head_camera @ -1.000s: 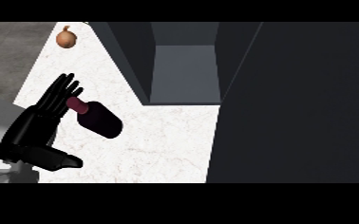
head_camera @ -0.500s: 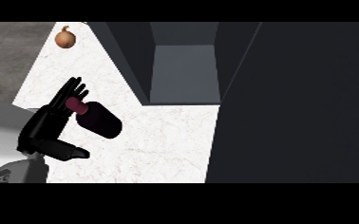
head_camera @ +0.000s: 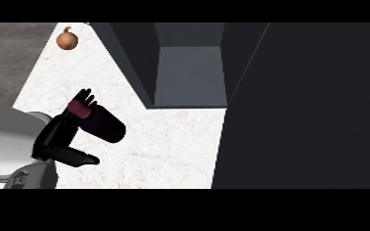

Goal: Pick up the wine, place it into the cabinet and close the cabinet

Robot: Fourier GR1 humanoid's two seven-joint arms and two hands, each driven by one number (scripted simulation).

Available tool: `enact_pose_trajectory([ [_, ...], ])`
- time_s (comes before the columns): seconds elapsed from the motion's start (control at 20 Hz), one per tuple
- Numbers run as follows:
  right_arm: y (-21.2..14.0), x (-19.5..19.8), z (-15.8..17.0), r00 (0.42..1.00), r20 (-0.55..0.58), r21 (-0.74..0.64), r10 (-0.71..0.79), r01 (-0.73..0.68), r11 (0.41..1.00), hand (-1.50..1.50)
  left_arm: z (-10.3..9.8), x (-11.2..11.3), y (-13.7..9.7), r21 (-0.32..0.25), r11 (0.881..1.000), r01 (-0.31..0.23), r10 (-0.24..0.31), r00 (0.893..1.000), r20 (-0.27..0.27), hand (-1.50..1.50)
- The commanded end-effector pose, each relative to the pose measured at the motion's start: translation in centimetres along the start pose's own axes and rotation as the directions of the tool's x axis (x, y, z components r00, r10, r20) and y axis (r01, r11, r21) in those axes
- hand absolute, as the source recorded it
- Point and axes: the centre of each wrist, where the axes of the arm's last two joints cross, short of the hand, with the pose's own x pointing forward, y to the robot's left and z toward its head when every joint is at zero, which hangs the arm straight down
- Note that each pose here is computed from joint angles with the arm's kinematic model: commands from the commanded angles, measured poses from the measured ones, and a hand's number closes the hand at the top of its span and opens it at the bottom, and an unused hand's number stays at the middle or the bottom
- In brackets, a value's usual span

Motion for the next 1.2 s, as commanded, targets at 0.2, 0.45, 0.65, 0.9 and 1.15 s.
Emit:
enact_pose_trajectory([
  [0.2,0.0,1.4,2.1,0.999,0.017,0.052,-0.041,0.04,0.998,-1.5,-1.8,-2.2,1.4,0.0,0.998,-0.068,0.068,0.997,-0.02,-1.5],
  [0.45,0.9,1.6,2.1,0.999,0.01,0.069,-0.051,0.05,0.996,-1.5,-0.1,-5.1,0.9,0.0,0.993,-0.119,0.118,0.991,-0.06,-1.5],
  [0.65,0.4,1.6,2.7,0.999,0.004,0.049,-0.042,0.042,0.998,-1.5,-1.2,-4.3,2.0,-0.02,0.995,-0.094,0.094,0.995,-0.026,-1.5],
  [0.9,-0.2,1.2,1.4,0.999,0.002,0.03,-0.052,0.052,0.998,-1.5,-2.9,-5.0,0.2,-0.032,0.995,-0.093,0.092,0.995,-0.027,-1.5],
  [1.15,-0.8,1.3,2.8,0.999,-0.002,0.028,-0.045,0.045,0.999,-1.5,-2.4,-6.0,-0.3,-0.003,0.986,-0.166,0.166,0.986,-0.018,1.5],
])
